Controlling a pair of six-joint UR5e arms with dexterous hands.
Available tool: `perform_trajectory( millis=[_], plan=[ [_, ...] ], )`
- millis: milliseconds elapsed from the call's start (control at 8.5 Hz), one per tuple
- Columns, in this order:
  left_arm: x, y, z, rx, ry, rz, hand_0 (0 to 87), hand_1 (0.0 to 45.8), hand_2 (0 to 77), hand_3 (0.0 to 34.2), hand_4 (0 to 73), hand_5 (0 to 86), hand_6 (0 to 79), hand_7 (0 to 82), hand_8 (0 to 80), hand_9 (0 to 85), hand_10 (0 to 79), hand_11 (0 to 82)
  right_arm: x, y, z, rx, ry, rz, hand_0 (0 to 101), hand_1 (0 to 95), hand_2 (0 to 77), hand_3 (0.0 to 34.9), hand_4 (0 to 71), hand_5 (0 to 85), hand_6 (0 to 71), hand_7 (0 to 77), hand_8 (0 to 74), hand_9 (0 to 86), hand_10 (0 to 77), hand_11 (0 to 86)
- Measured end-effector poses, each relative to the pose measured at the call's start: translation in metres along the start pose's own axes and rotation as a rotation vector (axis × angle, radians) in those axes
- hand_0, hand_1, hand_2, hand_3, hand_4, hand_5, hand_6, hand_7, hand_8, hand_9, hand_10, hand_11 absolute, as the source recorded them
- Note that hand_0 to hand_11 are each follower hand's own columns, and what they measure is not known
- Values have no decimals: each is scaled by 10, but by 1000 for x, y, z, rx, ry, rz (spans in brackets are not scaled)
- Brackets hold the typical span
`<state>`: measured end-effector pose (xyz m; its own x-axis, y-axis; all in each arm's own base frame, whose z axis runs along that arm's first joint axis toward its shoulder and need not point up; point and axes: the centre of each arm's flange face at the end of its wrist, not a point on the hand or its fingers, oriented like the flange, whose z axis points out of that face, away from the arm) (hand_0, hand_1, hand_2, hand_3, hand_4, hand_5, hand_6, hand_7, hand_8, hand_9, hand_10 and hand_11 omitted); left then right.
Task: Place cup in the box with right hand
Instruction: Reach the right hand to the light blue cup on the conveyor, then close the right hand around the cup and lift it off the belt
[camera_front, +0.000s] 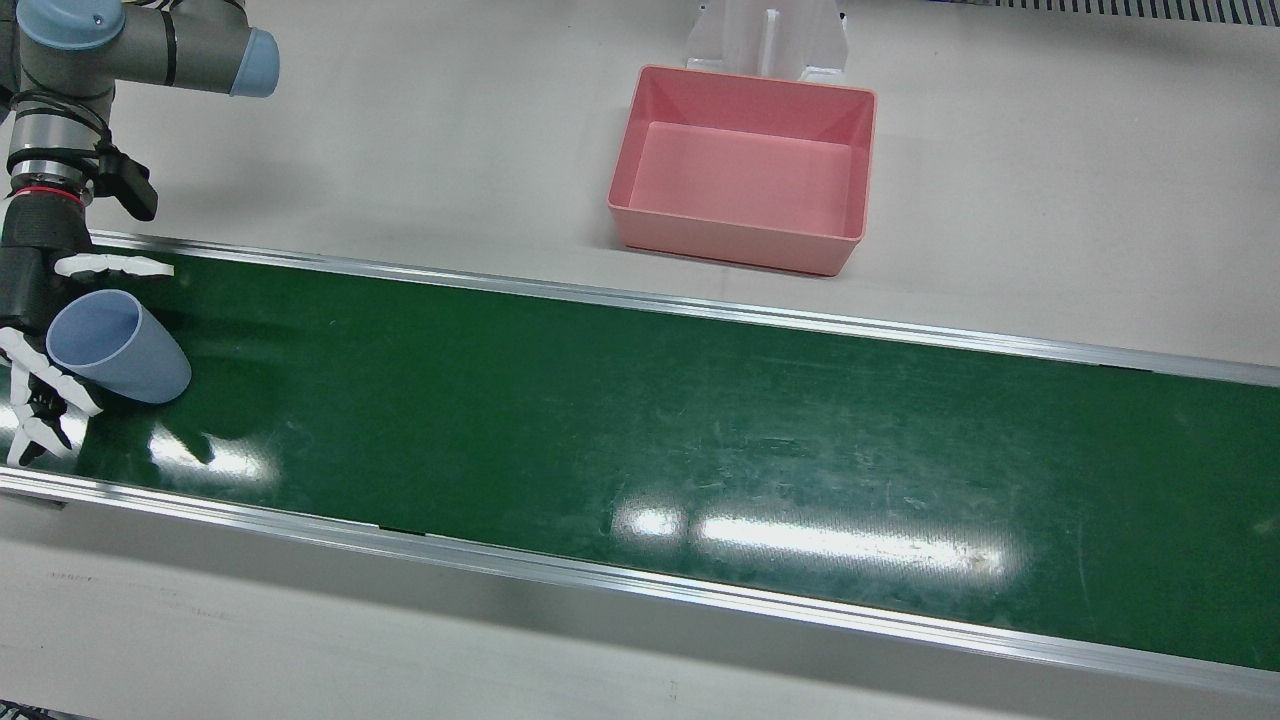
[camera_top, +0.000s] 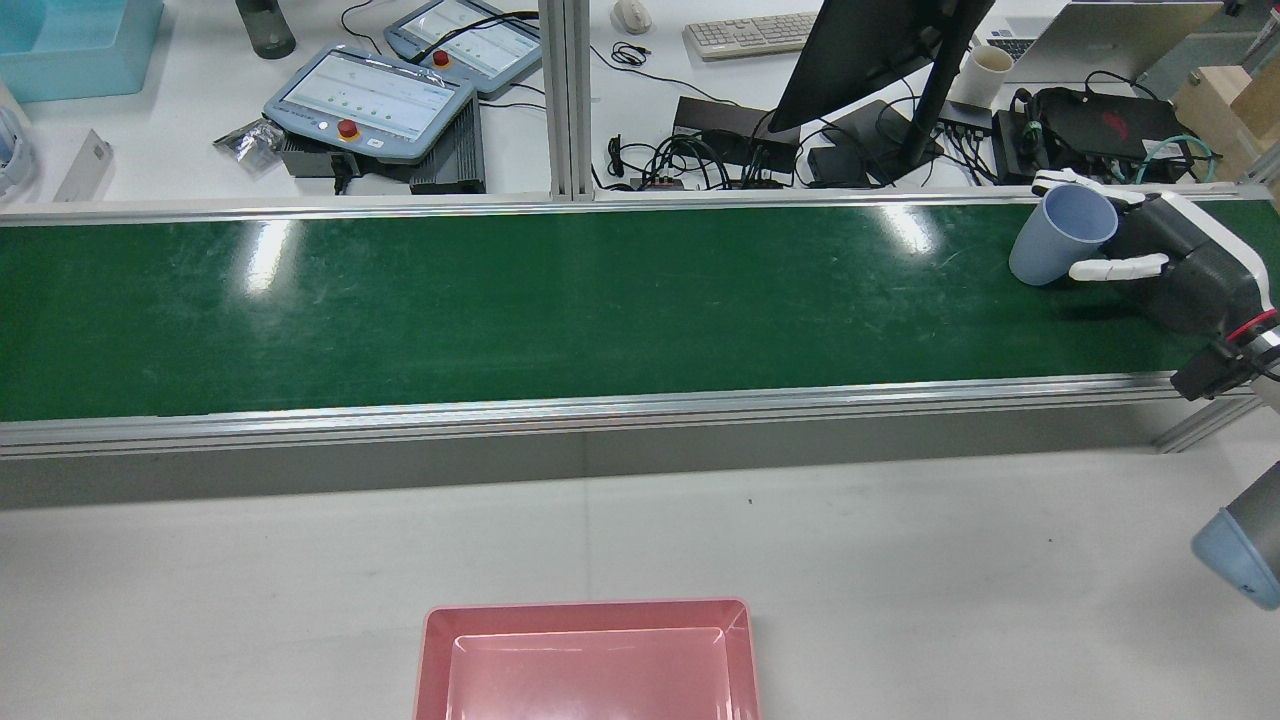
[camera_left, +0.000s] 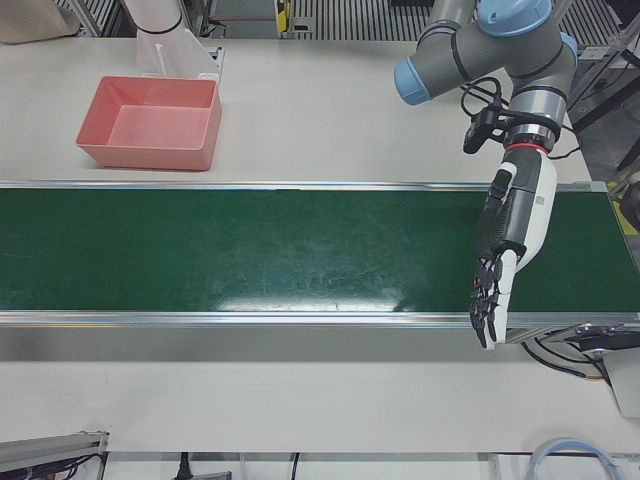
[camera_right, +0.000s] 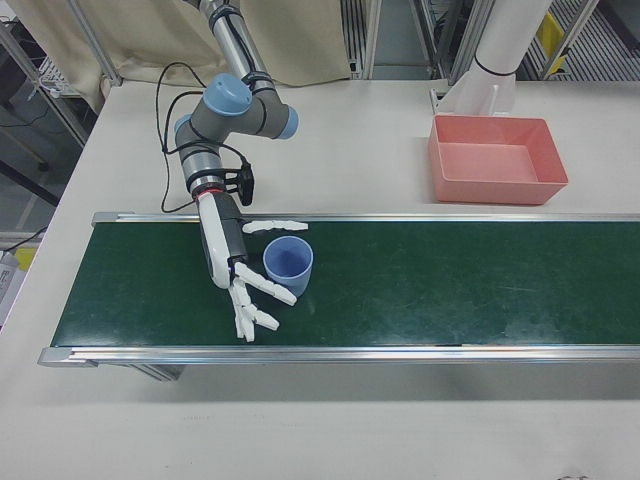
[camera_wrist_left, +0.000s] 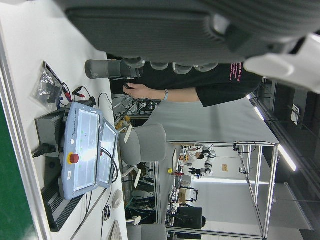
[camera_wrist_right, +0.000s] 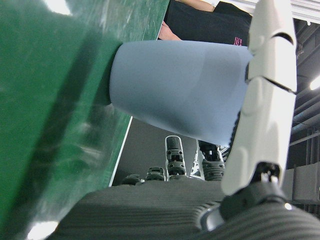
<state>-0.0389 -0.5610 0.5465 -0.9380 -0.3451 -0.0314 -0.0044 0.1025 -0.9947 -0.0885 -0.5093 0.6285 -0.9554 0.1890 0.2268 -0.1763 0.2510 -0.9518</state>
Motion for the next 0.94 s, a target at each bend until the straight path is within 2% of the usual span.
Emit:
perform_trajectory(
  millis=[118,235,353,471,588,706,824,941],
  plan=[
    [0,0,0,0,0,0,0,5,16,0,11,0,5,0,0,0,0,0,-4,-7,-8,22,-26,9,538,175,87,0,136,49,54,229,5,16,0,5],
    [0,0,0,0,0,0,0,5,16,0,11,0,0,0,0,0,0,0,-7,-14,-15,42,-45,12,495,267,120,0,136,60,158,327,54,109,0,5],
    [0,0,0,-1,0,0,0,5,16,0,11,0,0,0,0,0,0,0,-9,-19,-20,56,-54,11,524,267,180,0,131,109,262,425,207,235,0,5],
    [0,0,0,-1,0,0,0,5,16,0,11,0,5,0,0,0,0,0,-12,-22,-22,65,-61,9,544,169,202,0,213,202,360,513,404,420,229,180],
    [0,0,0,-1,0,0,0,5,16,0,11,0,5,0,0,0,0,0,-16,-25,-24,73,-70,6,544,169,202,0,213,202,360,513,404,420,229,180],
    [0,0,0,-1,0,0,0,5,16,0,11,5,0,0,0,0,0,0,-25,-26,-25,75,-86,3,546,120,202,0,273,196,409,584,491,513,349,300],
    [0,0,0,-1,0,0,0,5,16,0,11,5,0,0,0,0,0,0,-38,-21,-24,66,-112,2,549,120,202,0,295,202,425,611,529,535,453,425],
    [0,1,0,-1,0,0,0,5,16,0,11,5,0,0,0,0,0,0,-56,-7,-21,40,-145,1,571,120,202,0,316,207,431,682,556,556,453,595]
  ],
)
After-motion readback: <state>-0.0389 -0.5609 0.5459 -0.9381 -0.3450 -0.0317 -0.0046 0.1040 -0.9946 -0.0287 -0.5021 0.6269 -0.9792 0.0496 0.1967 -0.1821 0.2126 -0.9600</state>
